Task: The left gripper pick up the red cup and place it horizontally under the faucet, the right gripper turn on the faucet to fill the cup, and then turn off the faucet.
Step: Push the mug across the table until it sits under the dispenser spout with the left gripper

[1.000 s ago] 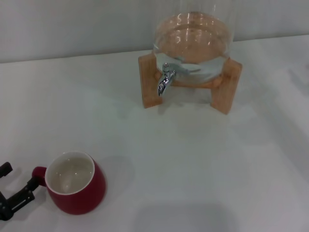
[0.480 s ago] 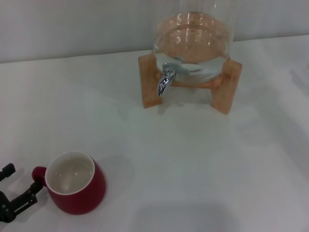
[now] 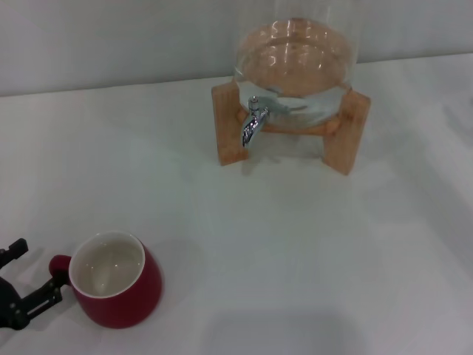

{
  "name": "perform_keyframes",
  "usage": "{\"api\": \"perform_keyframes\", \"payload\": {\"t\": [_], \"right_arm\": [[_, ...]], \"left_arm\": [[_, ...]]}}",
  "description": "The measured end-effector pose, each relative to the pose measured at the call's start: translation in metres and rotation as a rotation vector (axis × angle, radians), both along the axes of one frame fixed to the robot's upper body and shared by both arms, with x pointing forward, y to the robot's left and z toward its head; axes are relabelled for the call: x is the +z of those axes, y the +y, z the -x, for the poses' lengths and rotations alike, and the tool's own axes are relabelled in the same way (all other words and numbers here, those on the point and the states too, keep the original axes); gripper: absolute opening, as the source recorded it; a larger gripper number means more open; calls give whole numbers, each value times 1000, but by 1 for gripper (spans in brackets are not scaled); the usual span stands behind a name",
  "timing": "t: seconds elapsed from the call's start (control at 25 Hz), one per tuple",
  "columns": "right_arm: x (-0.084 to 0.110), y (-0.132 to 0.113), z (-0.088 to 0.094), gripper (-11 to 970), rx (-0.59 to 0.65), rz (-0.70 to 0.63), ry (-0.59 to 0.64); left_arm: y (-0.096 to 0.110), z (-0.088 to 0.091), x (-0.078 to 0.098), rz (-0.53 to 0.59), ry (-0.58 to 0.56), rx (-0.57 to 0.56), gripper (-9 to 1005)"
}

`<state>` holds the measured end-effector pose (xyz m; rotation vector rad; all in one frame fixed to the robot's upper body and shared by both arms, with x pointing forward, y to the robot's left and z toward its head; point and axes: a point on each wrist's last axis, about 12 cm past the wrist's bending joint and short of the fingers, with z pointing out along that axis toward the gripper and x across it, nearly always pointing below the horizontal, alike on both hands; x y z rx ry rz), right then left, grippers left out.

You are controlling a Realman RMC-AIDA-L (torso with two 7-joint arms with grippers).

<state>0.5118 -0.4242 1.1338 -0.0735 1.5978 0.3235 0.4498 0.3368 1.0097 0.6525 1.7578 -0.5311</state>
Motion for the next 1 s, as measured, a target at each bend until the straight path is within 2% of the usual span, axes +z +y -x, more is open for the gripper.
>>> {"api": "perform_keyframes", "payload": {"t": [0.28,1.0], "right_arm": [[0,-1,1,633,-6,-9,-3],[0,-1,1,633,-7,-9,-7]], "left_arm": [[-3,-8,0,-18,6,-10,879],[-5,-6,-4,-2,33,3,874]]}}
